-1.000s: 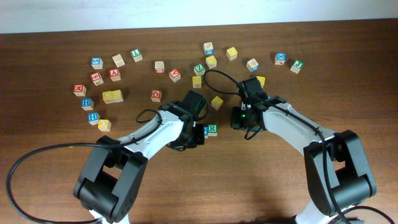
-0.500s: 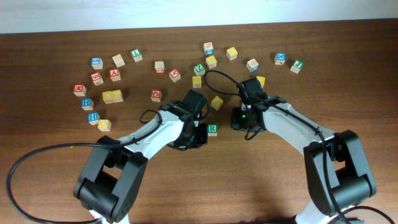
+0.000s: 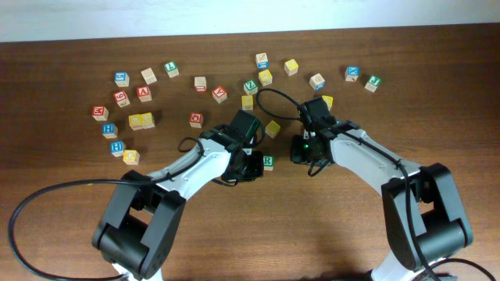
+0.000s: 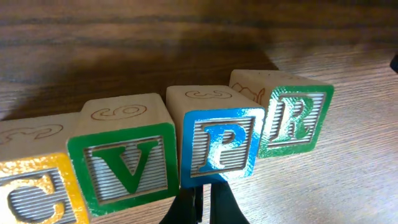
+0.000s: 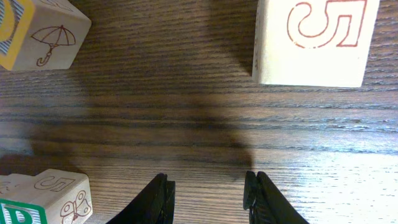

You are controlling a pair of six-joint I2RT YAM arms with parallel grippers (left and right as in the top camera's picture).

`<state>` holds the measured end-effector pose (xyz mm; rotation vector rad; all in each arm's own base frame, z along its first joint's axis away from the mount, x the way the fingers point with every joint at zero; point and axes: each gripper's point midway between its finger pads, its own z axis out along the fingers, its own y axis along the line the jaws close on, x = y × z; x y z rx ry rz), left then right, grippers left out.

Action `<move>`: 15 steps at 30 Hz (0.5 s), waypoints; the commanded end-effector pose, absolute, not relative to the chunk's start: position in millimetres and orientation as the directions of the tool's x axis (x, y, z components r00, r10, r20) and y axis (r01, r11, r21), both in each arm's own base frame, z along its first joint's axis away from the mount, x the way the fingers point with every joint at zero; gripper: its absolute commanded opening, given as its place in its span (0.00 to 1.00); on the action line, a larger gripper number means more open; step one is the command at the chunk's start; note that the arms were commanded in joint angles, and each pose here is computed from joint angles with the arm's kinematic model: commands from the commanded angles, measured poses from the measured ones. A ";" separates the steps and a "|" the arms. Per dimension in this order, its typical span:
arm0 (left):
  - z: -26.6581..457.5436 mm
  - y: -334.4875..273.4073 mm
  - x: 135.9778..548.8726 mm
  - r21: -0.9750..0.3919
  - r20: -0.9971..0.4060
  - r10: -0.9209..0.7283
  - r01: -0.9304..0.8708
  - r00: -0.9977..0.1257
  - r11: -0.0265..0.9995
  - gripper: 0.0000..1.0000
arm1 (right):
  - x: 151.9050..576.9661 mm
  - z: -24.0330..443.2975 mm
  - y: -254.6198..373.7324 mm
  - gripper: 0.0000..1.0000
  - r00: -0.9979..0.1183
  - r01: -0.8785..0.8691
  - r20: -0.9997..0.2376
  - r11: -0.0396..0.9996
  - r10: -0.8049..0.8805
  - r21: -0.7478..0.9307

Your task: Spell out CVPR

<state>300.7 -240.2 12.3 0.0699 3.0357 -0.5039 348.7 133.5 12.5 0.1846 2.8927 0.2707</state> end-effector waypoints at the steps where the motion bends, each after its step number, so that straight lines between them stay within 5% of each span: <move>1: 10.8 -241.1 302.1 -0.314 -0.072 0.024 0.046 -0.997 0.948 0.00 | 346.3 6.0 129.5 0.30 -0.969 0.105 -0.205 0.979 0.141 0.177; 10: 10.9 -241.0 302.1 -0.315 -0.071 0.024 0.045 -0.997 0.948 0.00 | 361.8 37.0 207.3 0.04 -0.973 -0.009 -0.192 0.814 0.126 0.581; 15: 10.9 -241.1 301.6 -0.316 -0.069 0.024 0.045 -0.997 0.948 0.00 | 347.3 15.9 226.0 0.04 -0.990 -0.013 -0.119 0.791 0.076 0.612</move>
